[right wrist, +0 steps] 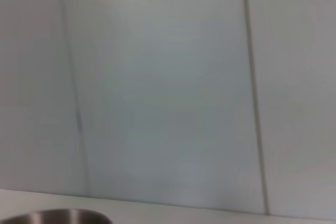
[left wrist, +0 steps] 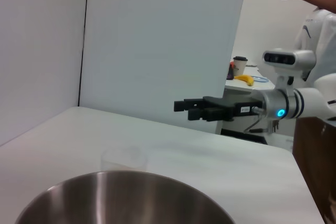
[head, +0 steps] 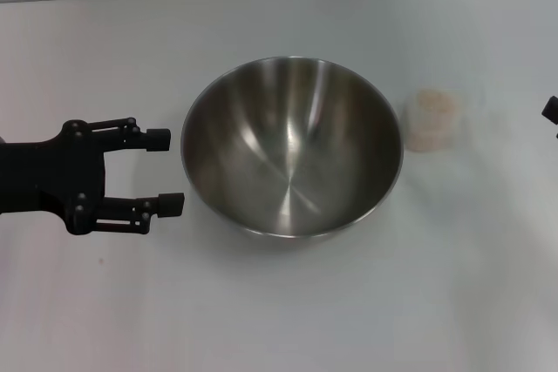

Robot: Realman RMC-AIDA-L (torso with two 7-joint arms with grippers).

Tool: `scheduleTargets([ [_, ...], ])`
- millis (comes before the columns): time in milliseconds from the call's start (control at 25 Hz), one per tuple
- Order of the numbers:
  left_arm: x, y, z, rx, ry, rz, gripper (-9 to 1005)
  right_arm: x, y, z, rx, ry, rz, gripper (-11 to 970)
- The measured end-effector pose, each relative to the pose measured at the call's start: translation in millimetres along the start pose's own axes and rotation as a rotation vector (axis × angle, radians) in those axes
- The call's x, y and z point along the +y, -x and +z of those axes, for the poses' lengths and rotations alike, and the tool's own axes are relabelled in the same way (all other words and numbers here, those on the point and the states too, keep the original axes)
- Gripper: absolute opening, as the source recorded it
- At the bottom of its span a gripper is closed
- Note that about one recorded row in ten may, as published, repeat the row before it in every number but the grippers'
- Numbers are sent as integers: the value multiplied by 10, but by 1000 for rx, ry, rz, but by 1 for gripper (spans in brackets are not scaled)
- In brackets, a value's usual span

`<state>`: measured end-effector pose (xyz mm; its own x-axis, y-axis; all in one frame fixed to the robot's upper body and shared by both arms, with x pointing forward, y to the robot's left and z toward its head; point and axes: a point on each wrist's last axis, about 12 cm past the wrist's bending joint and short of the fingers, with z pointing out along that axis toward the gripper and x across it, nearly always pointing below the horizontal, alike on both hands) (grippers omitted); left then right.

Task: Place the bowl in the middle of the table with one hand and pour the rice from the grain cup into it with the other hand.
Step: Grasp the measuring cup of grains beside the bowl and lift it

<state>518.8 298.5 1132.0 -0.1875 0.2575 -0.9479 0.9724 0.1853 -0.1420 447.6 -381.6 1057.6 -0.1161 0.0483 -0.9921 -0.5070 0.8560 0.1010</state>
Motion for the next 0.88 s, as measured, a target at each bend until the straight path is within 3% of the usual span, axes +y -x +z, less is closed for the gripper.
scheduleTargets([
  [320, -11, -4, -8, -6, -1, -3, 846, -46, -240, 202, 67, -109, -20, 734],
  [640, -14, -12, -59, -34, 22, -7, 846, -51, -263, 493, 106, -96, -40, 728],
  [880, -30, -19, -69, -40, 19, -13, 846, -20, -275, 554, 126, -66, -46, 724],
])
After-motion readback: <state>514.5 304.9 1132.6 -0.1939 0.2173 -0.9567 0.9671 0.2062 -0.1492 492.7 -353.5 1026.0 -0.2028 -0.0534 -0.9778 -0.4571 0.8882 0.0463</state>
